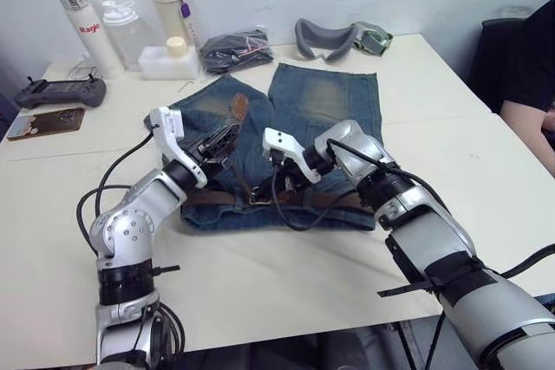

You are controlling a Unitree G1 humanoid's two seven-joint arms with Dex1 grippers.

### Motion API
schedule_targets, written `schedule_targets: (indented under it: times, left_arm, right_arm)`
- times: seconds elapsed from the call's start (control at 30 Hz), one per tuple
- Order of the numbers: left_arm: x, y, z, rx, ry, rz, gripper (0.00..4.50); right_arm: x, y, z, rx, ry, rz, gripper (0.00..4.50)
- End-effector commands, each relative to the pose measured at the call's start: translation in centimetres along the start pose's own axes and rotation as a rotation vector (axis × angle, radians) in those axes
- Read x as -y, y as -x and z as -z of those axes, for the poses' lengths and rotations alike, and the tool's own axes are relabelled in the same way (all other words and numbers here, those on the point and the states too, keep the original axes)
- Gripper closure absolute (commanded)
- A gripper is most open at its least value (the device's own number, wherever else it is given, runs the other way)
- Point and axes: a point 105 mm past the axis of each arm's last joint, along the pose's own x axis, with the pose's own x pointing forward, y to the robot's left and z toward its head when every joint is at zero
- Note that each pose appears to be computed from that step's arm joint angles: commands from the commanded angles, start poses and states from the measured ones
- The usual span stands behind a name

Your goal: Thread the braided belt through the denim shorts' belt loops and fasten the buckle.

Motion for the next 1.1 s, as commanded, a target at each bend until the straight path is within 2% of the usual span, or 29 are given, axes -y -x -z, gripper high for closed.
schedule_targets:
  times: [0.03, 0.2, 0.37, 0.5, 0.63, 0.8, 0.97, 1.1]
  left_arm:
    - [2.5, -2.6, -4.3, 0.038, -0.118, 0.146, 4.5]
    - [4.7, -5.9, -6.3, 0.035, -0.126, 0.283, 4.5]
    - [8.2, -8.8, -6.9, 0.011, -0.103, 0.45, 4.5]
    - [11.3, -10.5, -5.9, -0.055, -0.085, 0.587, 4.5]
    - [12.7, -11.3, -3.5, -0.177, -0.089, 0.65, 4.5]
    - [12.2, -11.2, -1.5, -0.264, -0.096, 0.65, 4.5]
    - [10.4, -10.4, -2.0, -0.245, -0.096, 0.589, 4.5]
    - [8.0, -8.4, -2.9, -0.227, -0.11, 0.5, 4.5]
  right_arm:
    - [-0.6, -2.7, 8.0, -0.247, -0.155, 0.003, 4.45]
    - [-0.9, -3.6, 8.9, -0.267, -0.097, 0.025, 4.45]
    - [-2.6, -5.0, 10.1, -0.276, -0.071, 0.014, 4.45]
    - [-3.3, -5.4, 10.6, -0.282, -0.058, 0.028, 4.45]
    - [-3.2, -5.4, 10.4, -0.275, -0.038, 0.061, 4.45]
    - [-3.3, -5.1, 9.9, -0.251, -0.03, 0.082, 4.45]
    - [-3.0, -4.0, 8.7, -0.179, -0.023, 0.124, 4.45]
    - [-2.6, -1.3, 5.5, 0.021, -0.054, 0.196, 4.45]
